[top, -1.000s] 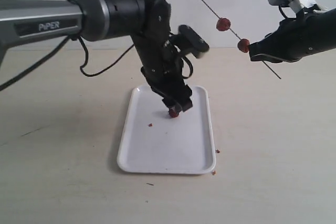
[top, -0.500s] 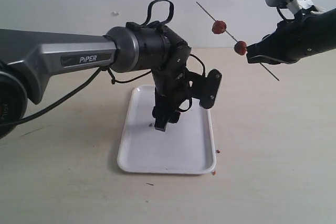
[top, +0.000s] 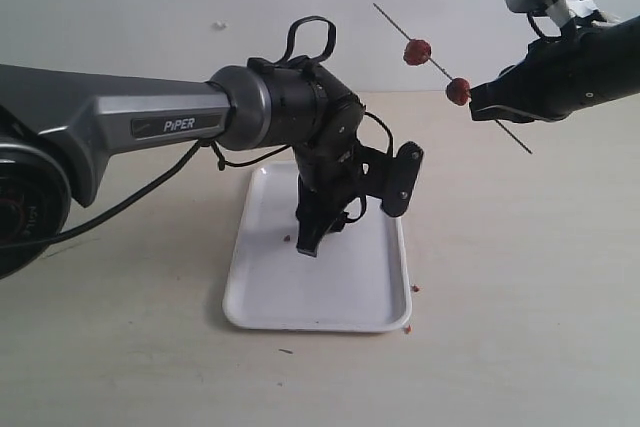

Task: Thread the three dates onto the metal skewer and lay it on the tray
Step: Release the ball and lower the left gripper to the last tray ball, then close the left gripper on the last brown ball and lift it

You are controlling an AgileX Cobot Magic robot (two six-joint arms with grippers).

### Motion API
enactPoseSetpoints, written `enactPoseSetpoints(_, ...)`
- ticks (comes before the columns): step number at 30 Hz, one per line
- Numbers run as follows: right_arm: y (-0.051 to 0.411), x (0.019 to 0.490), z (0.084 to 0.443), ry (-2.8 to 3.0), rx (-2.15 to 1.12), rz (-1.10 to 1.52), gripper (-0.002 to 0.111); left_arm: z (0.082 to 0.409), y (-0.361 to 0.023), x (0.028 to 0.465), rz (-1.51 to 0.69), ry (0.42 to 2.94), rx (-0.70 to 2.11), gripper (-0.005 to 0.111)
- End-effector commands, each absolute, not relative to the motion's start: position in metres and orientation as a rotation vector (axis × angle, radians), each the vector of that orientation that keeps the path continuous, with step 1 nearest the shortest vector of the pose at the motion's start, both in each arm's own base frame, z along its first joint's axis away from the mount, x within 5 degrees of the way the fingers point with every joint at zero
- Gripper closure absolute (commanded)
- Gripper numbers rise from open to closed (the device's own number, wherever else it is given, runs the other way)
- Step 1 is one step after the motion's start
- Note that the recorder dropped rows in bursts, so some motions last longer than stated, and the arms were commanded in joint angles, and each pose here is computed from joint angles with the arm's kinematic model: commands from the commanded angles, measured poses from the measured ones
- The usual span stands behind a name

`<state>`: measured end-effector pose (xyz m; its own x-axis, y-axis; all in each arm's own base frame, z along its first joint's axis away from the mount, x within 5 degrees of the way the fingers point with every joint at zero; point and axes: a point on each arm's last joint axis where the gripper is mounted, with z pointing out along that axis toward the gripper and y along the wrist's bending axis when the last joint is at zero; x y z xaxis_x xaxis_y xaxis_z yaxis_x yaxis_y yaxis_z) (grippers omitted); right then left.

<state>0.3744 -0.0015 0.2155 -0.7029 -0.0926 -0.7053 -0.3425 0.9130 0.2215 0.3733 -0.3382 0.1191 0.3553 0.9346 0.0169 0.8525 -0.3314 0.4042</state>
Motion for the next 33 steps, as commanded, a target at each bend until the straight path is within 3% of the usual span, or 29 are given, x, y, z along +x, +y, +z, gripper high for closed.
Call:
enactPoseSetpoints(1,-0.003,0.374,0.22,2.316,-0.305,0.437,0.108,0.114,-0.337,0.373,0.354,1.594,2.304,0.062)
enactPoseSetpoints(10,-0.003,0.374,0.22,2.316,-0.305,0.437,0.108,0.114,-0.337,0.373,0.348,1.623,2.28,0.063)
enactPoseSetpoints(17,-0.003,0.374,0.22,2.316,-0.305,0.437,0.108,0.114,-0.337,0.373,0.341,1.655,2.257,0.077)
enactPoseSetpoints(23,-0.003,0.374,0.22,2.316,-0.307,0.436,0.108,0.117,-0.337,0.373,0.33,1.706,2.205,0.077)
enactPoseSetpoints(29,-0.004,0.374,0.219,2.319,-0.317,0.426,0.108,0.147,-0.328,0.38,0.282,1.843,1.994,0.077)
enactPoseSetpoints(33,-0.004,0.374,0.219,2.323,-0.331,0.419,0.108,0.17,-0.317,0.387,0.078,1.972,1.799,0.077)
